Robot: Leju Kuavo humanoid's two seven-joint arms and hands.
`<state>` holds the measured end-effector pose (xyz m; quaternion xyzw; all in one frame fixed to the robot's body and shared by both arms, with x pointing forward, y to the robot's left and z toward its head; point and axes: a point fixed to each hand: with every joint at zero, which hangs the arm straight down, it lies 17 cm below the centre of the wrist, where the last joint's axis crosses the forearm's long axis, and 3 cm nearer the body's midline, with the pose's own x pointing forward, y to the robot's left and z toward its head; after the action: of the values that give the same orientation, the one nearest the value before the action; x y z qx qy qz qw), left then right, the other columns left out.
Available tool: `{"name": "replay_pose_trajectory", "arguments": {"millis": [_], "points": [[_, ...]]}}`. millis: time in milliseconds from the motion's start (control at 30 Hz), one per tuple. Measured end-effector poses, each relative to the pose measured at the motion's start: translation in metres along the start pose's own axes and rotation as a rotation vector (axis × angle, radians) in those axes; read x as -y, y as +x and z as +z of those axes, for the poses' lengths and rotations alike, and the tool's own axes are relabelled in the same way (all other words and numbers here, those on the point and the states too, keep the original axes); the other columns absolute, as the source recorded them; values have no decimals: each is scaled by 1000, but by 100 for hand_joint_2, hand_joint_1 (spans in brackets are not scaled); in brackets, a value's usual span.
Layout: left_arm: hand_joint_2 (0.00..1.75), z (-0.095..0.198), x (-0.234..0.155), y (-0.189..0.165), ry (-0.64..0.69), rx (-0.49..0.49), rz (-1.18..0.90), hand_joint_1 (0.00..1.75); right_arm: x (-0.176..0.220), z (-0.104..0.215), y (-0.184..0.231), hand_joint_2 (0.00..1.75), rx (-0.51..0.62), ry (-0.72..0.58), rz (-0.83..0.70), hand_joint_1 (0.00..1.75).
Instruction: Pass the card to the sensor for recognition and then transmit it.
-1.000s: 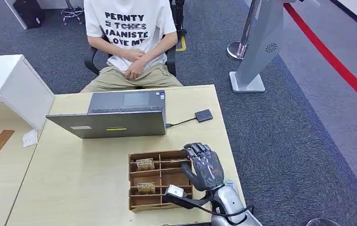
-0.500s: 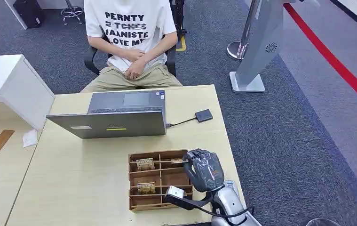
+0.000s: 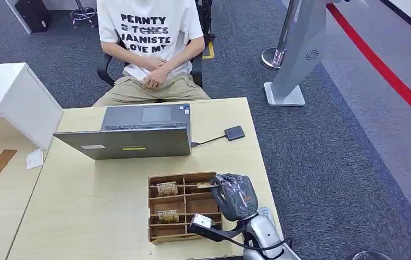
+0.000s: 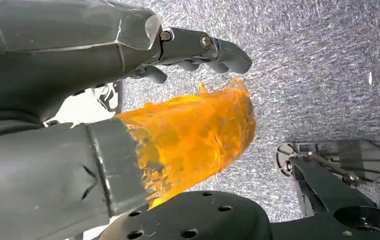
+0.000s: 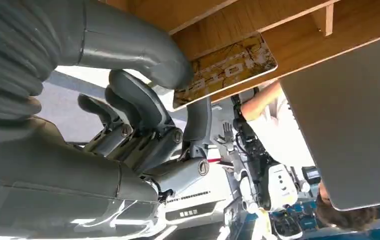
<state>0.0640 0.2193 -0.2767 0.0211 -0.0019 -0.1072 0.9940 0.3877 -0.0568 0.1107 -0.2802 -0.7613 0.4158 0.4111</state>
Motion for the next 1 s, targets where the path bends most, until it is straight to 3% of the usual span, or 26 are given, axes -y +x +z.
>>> {"name": "replay_pose_trajectory", "arguments": {"millis": [533, 800, 1000], "points": [[0, 0, 0, 1, 0, 5, 4, 0, 4, 0, -1, 175, -16, -8, -61, 175], [0, 0, 0, 1, -3, 7, 22, 0, 27, -5, 6, 175, -20, -52, -177, 175], [0, -1, 1, -1, -7, 9, 42, 0, 58, -9, 10, 175, -28, -104, -379, 175]]}}
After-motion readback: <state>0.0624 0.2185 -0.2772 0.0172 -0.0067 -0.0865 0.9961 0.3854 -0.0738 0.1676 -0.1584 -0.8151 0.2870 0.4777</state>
